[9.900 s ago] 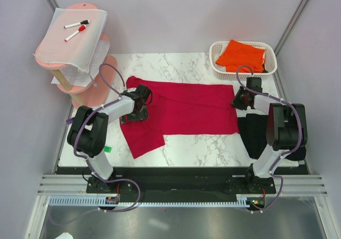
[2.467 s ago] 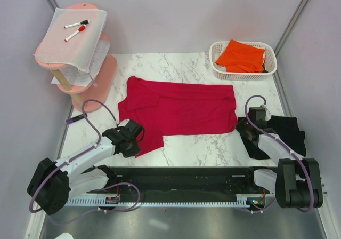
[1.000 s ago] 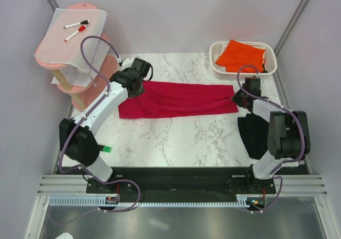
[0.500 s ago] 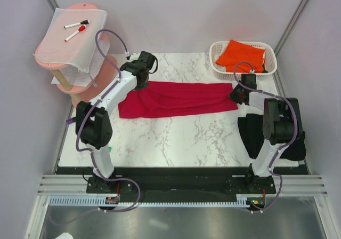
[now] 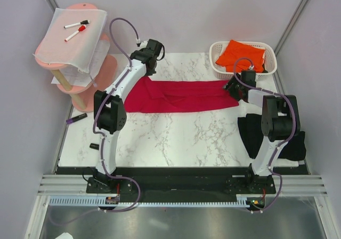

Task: Fold and stack the t-shirts
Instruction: Fold the other side of the tshirt into a rectangle, then rotate the tshirt 90 degrees

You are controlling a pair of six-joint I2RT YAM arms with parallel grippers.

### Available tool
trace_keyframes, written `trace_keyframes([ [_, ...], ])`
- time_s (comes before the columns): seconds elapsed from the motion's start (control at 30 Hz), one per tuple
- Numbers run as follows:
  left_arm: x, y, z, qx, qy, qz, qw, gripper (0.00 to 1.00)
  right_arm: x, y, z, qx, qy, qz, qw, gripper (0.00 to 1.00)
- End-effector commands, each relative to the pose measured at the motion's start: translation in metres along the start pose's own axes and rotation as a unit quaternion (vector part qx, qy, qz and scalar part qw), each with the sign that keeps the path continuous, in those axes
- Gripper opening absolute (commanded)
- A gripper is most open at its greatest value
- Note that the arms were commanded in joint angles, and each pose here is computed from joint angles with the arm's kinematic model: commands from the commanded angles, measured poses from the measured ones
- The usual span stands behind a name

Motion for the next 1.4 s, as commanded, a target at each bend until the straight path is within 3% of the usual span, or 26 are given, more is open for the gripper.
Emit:
trace_keyframes([
  [0.0,-0.012,0.009,-0.009,-0.034,-0.006,0.001,0.999,0.21,-0.009,-0.006,-0.010,0.001,-0.011,0.013,1.000,0.75],
  [0.03,-0.014,0.009,-0.010,-0.033,-0.005,0.003,0.999,0.58,-0.008,-0.005,-0.009,0.003,-0.009,0.012,1.000,0.77],
  [0.13,-0.015,0.008,-0.004,-0.013,0.011,0.012,1.000,0.92,-0.002,0.001,-0.005,0.010,-0.002,-0.003,1.000,0.98],
  [0.33,0.013,0.016,0.010,0.014,0.004,0.002,1.000,0.96,0.002,0.016,0.006,0.002,0.031,-0.035,0.999,0.98],
  [0.57,0.038,-0.020,0.017,-0.021,0.007,0.011,1.000,0.96,0.024,0.029,0.022,-0.023,0.084,-0.083,0.993,0.98],
  [0.67,0.046,-0.040,0.011,-0.041,0.003,0.011,0.999,0.96,0.046,0.039,0.032,-0.005,0.104,-0.121,0.987,0.98],
  [0.73,0.054,-0.046,0.009,-0.045,-0.007,0.009,0.999,0.96,0.054,0.047,0.035,0.048,0.088,-0.121,0.988,0.98],
  [0.83,0.058,-0.071,0.002,-0.051,-0.027,0.030,0.998,0.95,0.052,0.038,0.070,0.159,0.082,-0.077,0.981,0.98],
  [0.87,0.054,-0.081,0.003,-0.058,-0.027,0.039,0.997,0.95,0.057,0.055,0.092,0.184,0.096,-0.090,0.974,0.97],
  [0.9,0.052,-0.087,0.003,-0.056,-0.027,0.046,0.997,0.95,0.048,0.036,0.089,0.202,0.079,-0.040,0.975,0.97],
  [0.93,0.051,-0.093,0.002,-0.058,-0.028,0.053,0.996,0.95,0.047,0.028,0.104,0.235,0.089,-0.029,0.967,0.98],
  [0.97,0.048,-0.101,0.005,-0.063,-0.024,0.061,0.996,0.95,0.050,0.038,0.123,0.248,0.098,-0.038,0.963,0.98],
  [1.0,0.045,-0.105,0.005,-0.063,-0.022,0.065,0.996,0.95,0.039,0.024,0.121,0.258,0.087,-0.002,0.962,0.98],
  [1.17,0.037,-0.122,0.006,-0.064,-0.026,0.085,0.994,0.95,0.009,-0.002,0.154,0.297,0.109,0.045,0.948,0.98],
  [1.37,0.028,-0.135,0.005,-0.068,-0.025,0.106,0.992,0.96,-0.023,-0.034,0.153,0.308,0.106,0.110,0.939,0.97],
])
Point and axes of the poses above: each gripper's point midway between its finger pads, its own x axis back along the fingers, its own z axis along the line the jaws close on, y = z × x, the point moved 4 cm from there along x, back along the fingers, and after that the axes turned 9 degrees about x, right-handed, at the moved point
